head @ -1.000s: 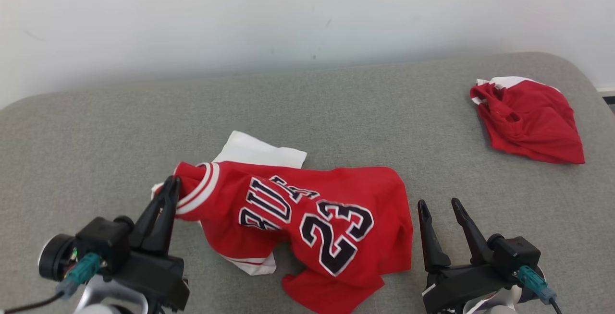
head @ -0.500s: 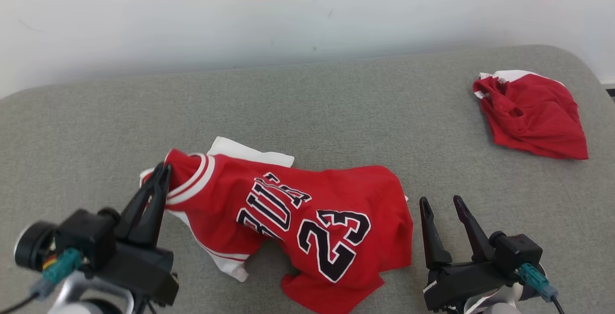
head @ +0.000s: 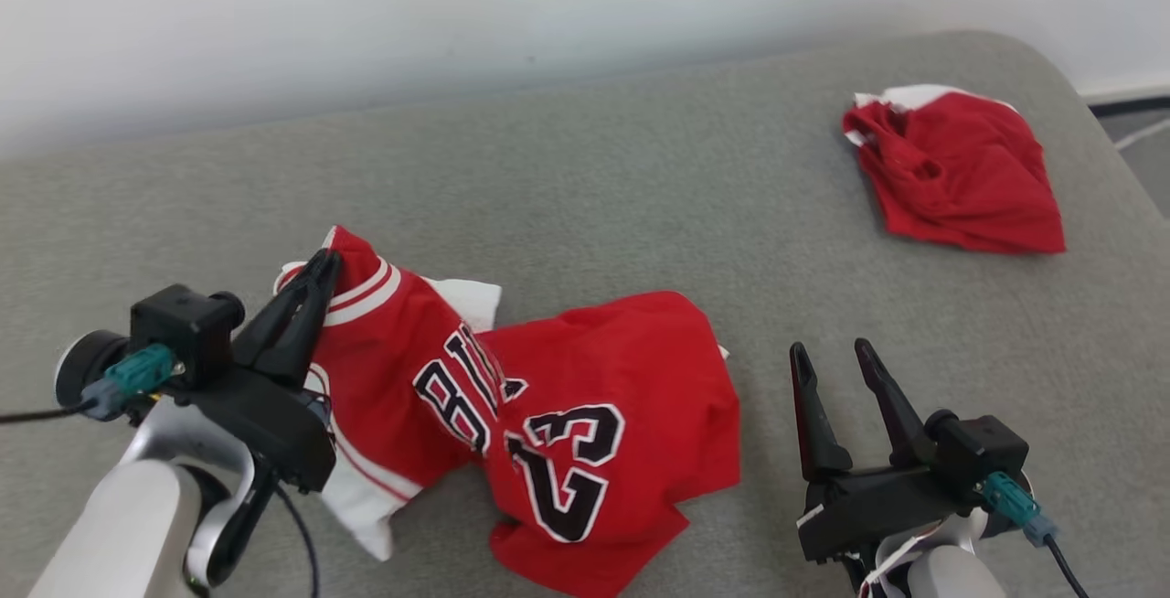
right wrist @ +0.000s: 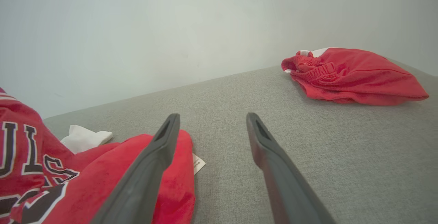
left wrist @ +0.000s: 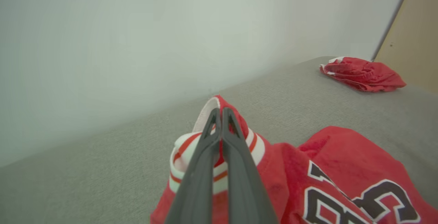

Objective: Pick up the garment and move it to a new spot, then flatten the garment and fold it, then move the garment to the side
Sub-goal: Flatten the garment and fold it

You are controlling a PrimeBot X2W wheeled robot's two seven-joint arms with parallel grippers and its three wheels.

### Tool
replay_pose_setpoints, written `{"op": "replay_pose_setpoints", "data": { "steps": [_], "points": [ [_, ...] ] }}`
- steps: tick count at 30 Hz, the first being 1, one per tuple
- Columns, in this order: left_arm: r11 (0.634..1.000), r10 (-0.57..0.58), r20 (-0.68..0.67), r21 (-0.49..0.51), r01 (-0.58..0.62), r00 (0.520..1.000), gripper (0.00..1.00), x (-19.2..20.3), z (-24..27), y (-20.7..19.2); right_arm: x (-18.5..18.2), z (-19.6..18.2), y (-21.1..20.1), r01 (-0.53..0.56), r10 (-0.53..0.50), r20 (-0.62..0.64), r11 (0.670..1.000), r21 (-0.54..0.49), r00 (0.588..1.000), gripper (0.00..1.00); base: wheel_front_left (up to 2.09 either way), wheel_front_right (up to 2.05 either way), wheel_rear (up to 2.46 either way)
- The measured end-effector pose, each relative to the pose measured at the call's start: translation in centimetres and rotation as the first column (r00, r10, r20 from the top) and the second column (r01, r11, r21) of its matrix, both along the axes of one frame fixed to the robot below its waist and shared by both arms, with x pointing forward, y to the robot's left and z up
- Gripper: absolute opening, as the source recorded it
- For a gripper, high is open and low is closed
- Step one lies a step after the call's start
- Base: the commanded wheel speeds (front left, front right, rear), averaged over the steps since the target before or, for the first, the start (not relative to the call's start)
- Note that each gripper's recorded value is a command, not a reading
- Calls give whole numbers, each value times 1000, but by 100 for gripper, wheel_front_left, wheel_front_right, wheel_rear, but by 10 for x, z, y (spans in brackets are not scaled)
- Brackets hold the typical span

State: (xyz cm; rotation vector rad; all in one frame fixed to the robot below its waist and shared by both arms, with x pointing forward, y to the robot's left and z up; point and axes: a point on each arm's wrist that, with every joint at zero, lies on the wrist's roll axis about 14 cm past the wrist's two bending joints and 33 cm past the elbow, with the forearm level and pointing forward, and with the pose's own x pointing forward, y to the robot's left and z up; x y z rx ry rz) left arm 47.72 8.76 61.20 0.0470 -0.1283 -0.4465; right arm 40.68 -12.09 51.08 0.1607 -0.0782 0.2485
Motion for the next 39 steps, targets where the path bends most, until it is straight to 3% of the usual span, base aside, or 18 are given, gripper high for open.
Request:
{"op": "replay_pose_setpoints", "data": {
  "steps": [14,15,16,29,39],
  "points": [
    [990,-130,-141,-64,122,981,0,50,-72,-64,5,-19,-30,83,-84,-53,996,-16,995,100,0,0,0],
    [990,-135,-148,-62,127,980,58,50,-77,-67,5,-20,-31,85,-86,-56,996,-17,995,100,0,0,0],
    [990,-140,-153,-53,134,978,100,50,-83,-70,5,-20,-31,85,-86,-57,996,-17,995,100,0,0,0],
    [990,-66,-54,-129,58,996,100,10,-75,-54,3,-14,-10,29,-29,-40,1000,-4,999,100,0,0,0],
    [985,105,-85,-127,-115,991,100,-16,-86,6,7,-10,18,-49,49,-24,999,4,998,100,0,0,0]
  ]
}}
